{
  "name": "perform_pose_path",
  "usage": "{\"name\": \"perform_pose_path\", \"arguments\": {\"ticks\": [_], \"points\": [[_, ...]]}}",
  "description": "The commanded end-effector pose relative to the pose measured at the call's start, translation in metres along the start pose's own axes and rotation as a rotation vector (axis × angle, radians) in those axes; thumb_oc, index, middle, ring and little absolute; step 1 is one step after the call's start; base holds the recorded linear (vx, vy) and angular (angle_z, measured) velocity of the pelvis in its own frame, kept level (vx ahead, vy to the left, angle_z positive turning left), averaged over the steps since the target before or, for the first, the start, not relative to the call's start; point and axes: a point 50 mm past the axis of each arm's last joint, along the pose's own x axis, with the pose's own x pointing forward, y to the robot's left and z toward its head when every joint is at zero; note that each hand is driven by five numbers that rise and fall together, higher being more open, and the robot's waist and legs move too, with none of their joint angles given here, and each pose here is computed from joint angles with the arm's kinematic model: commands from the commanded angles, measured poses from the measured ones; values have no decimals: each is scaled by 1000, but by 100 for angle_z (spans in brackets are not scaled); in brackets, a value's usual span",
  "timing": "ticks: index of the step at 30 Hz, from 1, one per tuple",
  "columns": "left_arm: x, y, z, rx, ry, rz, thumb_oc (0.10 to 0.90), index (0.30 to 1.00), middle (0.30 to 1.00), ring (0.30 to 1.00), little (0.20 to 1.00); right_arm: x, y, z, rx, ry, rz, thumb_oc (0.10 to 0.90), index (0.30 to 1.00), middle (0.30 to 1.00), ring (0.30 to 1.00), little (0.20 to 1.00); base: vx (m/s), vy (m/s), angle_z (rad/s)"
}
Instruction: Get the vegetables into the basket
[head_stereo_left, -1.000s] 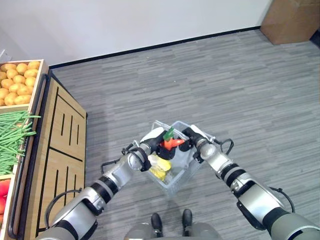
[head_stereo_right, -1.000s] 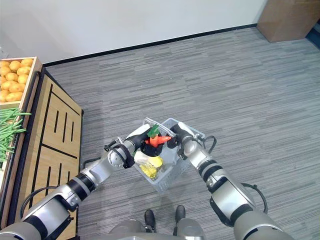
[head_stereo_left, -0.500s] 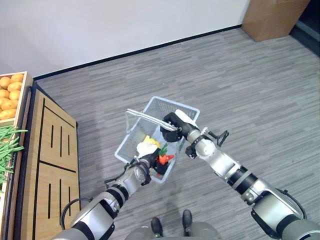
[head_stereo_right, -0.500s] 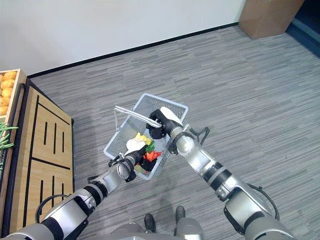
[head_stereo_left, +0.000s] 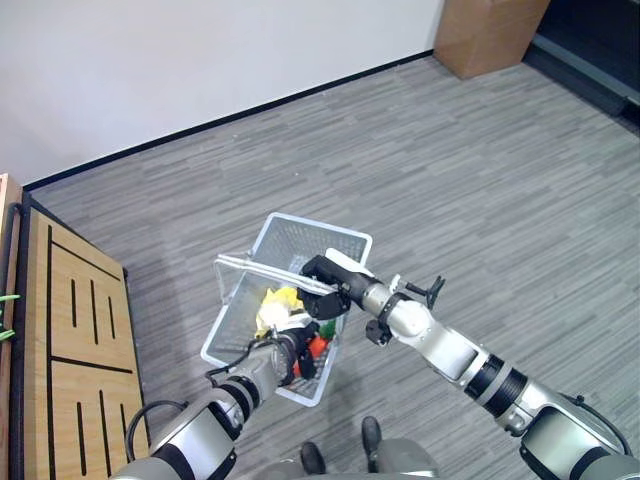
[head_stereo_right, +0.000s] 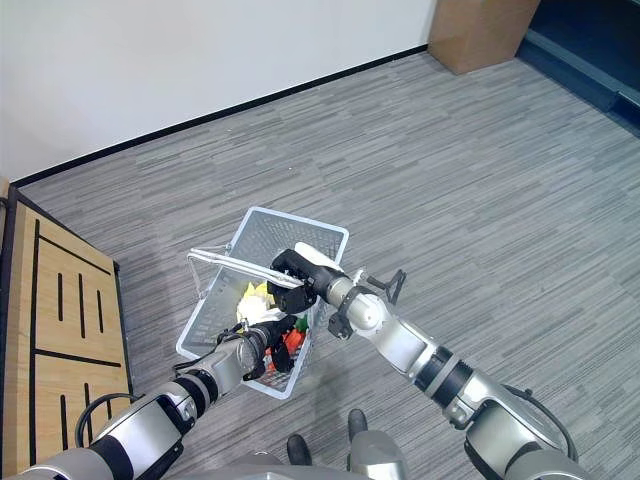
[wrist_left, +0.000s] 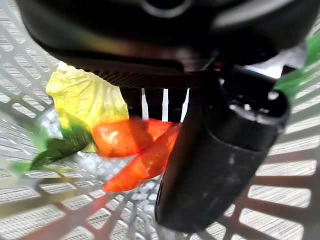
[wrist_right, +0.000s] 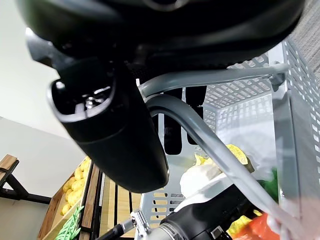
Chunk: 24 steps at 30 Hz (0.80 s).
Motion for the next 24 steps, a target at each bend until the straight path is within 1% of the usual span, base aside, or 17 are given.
{"name": "perform_pose_path", "arguments": {"ticks": [1,2,3,4,5,6,8,13,14,15,16,19,20,21,22,23,24], "points": [[7,15,11,81,1,31,900,1000,1000,1000,1000,4,-16,108,81,-543,-87,400,300,300,300,300,-55,-36,-9],[7,14,14,84,-9,28,900,1000,1000,1000,1000,6,-15,103,66,-516,-90,400,300,300,300,300,-81,-22,-1],[7,19,27,112,-69,36,900,1000,1000,1000,1000,13,-12,83,41,-419,-96,400,300,300,300,300,-47,-7,3],[7,19,26,112,-69,35,900,1000,1000,1000,1000,13,-12,83,41,-419,-97,400,300,300,300,300,-86,-2,17],[5,31,43,115,-151,62,900,1000,1000,1000,1000,19,-7,57,33,-296,-95,400,300,300,300,300,-55,0,19],[4,32,42,115,-150,62,900,1000,1000,1000,1000,19,-7,57,33,-297,-95,400,300,300,300,300,-75,1,21],[1,39,50,113,-203,78,900,1000,1000,1000,1000,20,-7,37,29,-210,-110,400,300,300,300,300,-24,0,15],[-13,59,69,112,-356,106,900,1000,1000,1000,1000,14,-15,-24,6,47,-192,400,300,300,300,300,15,-1,22],[-17,63,72,136,-381,116,900,1000,1000,1000,1000,12,-20,-37,-20,106,-216,400,300,300,300,300,28,2,17],[-19,64,74,139,-400,116,900,1000,1000,1000,1000,10,-21,-49,-9,161,-227,400,300,300,300,300,44,3,26],[-18,59,70,111,-391,91,900,1000,1000,1000,1000,7,-21,-70,7,261,-242,400,300,300,300,300,47,0,21],[-20,56,74,130,-417,60,900,1000,1000,1000,1000,4,-26,-88,-25,351,-259,400,300,300,300,300,30,-2,14],[-24,63,81,170,-458,67,900,1000,1000,1000,1000,-6,-29,-116,4,491,-280,400,300,300,300,300,31,-3,4],[-26,66,83,176,-469,71,900,1000,1000,1000,1000,-9,-29,-123,3,523,-279,400,300,300,300,300,0,0,0],[-28,70,86,211,-486,66,900,1000,1000,1000,1000,-24,-30,-144,4,633,-289,400,300,300,300,300,0,0,0],[-31,75,80,220,-483,56,900,1000,1000,1000,1000,-53,-34,-174,23,795,-315,400,300,300,300,300,-5,6,4],[-29,76,67,213,-441,57,900,1000,1000,1000,1000,-70,-33,-188,29,870,-322,400,300,300,300,300,-7,13,8]]}}
